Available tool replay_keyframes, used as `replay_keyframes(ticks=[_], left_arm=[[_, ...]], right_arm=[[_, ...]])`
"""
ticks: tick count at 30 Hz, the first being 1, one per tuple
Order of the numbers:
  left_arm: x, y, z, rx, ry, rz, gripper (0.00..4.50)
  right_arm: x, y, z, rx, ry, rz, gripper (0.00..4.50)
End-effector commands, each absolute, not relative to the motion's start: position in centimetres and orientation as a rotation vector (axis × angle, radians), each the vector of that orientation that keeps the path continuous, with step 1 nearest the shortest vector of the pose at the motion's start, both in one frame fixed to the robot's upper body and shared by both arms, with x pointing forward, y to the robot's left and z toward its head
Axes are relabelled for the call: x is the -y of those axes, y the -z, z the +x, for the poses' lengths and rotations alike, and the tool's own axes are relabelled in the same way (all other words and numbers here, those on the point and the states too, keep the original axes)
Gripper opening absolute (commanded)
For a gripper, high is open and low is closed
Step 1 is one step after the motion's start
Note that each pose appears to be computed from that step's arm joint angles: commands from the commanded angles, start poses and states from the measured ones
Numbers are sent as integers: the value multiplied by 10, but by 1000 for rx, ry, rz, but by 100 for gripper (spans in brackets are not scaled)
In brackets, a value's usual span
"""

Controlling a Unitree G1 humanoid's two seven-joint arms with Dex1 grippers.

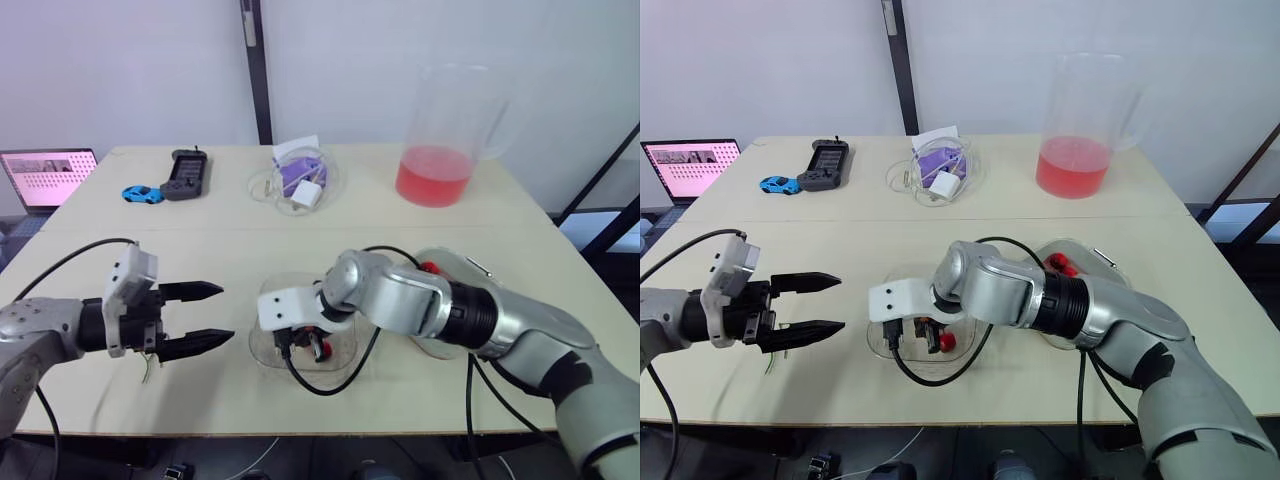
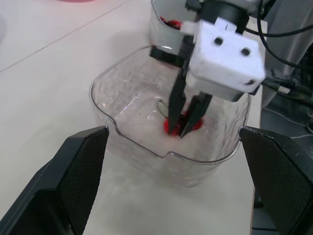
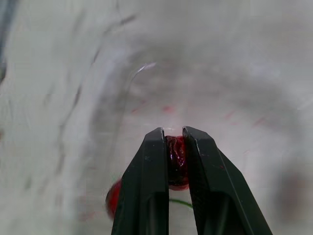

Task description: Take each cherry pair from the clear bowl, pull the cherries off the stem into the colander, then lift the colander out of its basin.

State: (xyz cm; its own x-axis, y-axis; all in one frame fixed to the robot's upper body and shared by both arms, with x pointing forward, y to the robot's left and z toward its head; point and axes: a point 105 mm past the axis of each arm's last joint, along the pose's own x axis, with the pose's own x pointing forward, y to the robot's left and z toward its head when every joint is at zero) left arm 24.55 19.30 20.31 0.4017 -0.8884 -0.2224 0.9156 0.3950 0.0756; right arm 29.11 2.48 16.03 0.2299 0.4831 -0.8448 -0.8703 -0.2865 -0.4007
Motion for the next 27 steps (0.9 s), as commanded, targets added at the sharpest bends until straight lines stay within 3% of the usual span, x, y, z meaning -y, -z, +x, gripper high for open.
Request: replay_keyframes(ticks=[1,4,9,13,16,21,27], left_arm=[[-191,-210,245,-136,1153,239,450],[-189,-209,246,-134,1159,239,450],[-187,-209,248,-135,1177,237,450],[-187,-210,249,-136,1187,237,450],[-186,-211,249,-129,1202,236,450],[-186,-214,247,-122,1240,233,450],[-189,-215,248,-135,1249,241,450]], right_arm=[[-28,-172,292,-314,-1417,-1352,54],[-27,-175,292,-308,-1425,-1342,134],[-21,-188,294,-316,-1395,-1267,353],[-10,-205,293,-351,-1352,-1149,353],[6,-205,293,-490,-1265,-978,353],[17,-174,293,-626,-1161,-875,353],[16,-155,297,-635,-1132,-872,353]])
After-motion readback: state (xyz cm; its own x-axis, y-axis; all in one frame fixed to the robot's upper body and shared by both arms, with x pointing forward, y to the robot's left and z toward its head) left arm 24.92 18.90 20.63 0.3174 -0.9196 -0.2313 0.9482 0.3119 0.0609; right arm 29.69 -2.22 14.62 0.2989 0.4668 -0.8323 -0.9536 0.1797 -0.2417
